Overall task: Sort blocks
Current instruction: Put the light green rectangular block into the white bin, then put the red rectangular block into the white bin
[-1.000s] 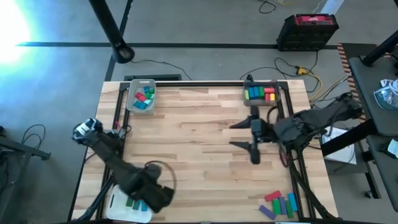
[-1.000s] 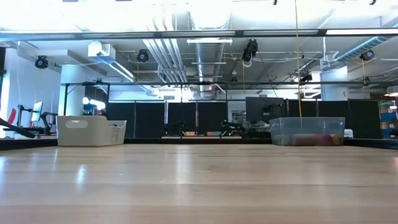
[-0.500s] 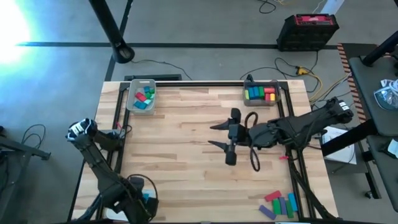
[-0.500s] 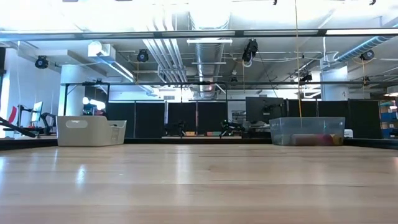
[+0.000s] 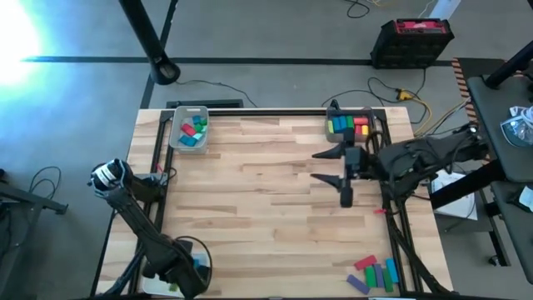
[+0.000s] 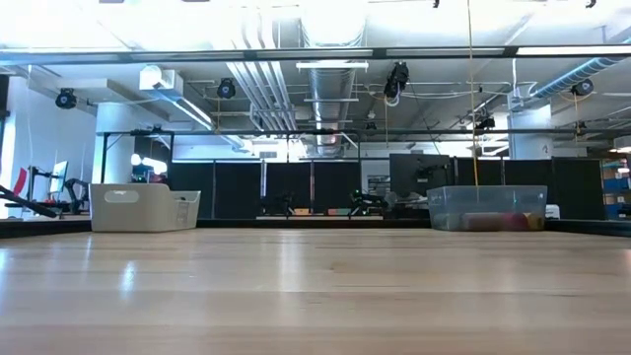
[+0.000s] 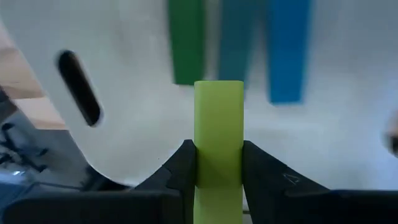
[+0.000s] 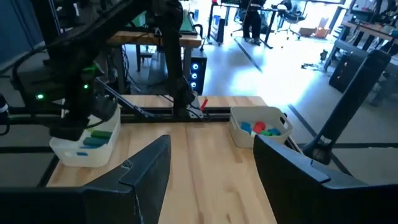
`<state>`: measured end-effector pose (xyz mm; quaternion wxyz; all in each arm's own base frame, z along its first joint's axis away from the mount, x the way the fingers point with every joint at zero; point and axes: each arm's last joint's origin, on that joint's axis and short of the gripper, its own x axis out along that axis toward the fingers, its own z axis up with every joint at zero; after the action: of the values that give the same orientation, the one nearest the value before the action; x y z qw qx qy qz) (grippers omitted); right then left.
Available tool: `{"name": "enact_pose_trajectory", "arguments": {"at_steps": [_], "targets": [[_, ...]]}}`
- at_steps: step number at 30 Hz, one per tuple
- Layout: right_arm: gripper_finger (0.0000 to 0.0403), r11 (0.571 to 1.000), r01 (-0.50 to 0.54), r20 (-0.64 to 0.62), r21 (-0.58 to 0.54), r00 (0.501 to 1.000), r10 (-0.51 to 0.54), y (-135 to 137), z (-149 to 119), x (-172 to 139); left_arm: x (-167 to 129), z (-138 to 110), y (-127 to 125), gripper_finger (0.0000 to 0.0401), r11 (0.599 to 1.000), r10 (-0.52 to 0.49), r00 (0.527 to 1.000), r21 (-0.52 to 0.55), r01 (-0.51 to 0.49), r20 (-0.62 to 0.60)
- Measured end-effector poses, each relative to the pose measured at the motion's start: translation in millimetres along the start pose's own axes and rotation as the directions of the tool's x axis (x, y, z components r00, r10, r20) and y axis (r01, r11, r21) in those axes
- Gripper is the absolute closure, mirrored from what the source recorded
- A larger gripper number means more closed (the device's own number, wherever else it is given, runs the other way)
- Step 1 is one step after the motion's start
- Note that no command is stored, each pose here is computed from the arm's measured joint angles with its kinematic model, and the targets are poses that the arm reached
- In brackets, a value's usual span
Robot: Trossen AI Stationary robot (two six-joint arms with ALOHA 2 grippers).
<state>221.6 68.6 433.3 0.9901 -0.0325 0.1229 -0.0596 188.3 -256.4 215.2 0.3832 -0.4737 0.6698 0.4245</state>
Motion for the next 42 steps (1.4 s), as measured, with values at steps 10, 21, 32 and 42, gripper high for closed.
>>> {"name": "enact_pose_trajectory", "arguments": {"at_steps": [10,21,32,42], "targets": [[0.0182,1.0,0.003,-0.04,-0.013,0.999,-0.003,-2.7,-4.5,-4.5,30.1,27.4,11.5,0.0322,0.988,0.142,0.989,-0.066,-0.14,0.034],[0.0183,1.0,0.009,-0.097,0.012,0.995,-0.007,-3.6,-10.1,-5.8,45.7,38.0,22.5,0.0322,0.982,0.186,0.978,-0.04,-0.183,0.095],[0.0183,0.998,-0.064,-0.098,0.028,0.993,0.066,-5.2,-9.2,-12.8,57.0,44.5,31.1,0.0281,0.97,0.244,0.966,-0.027,-0.242,0.085],[0.0183,0.989,-0.148,-0.108,0.015,0.983,0.149,-11.0,-9.3,-29.1,55.4,35.9,28.6,0.0222,0.96,0.27,0.962,0.085,-0.266,-0.033]]}}
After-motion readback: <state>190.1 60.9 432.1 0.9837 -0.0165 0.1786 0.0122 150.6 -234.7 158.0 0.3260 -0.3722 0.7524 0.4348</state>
